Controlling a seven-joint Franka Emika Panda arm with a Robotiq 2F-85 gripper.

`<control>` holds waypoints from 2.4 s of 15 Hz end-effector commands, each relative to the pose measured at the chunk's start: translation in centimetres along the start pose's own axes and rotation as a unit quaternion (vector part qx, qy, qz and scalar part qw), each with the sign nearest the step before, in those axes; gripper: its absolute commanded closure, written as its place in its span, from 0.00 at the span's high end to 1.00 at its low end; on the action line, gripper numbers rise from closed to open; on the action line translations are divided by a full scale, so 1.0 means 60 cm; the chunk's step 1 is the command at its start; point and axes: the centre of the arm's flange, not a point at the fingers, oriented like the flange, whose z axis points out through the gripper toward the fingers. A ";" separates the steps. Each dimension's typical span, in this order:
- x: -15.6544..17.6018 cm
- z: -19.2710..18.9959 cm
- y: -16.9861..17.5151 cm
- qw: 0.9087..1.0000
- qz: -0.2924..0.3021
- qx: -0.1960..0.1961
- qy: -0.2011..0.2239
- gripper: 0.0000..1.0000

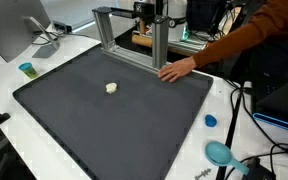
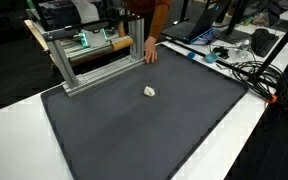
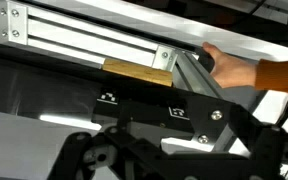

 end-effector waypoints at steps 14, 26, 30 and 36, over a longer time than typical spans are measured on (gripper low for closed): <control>-0.001 0.005 0.000 1.000 0.000 0.001 -0.004 1.00; -0.003 -0.004 -0.001 1.000 0.018 -0.019 -0.016 1.00; -0.012 -0.049 -0.018 0.995 0.091 -0.039 0.006 1.00; 0.044 -0.032 0.018 0.991 0.094 -0.046 0.085 1.00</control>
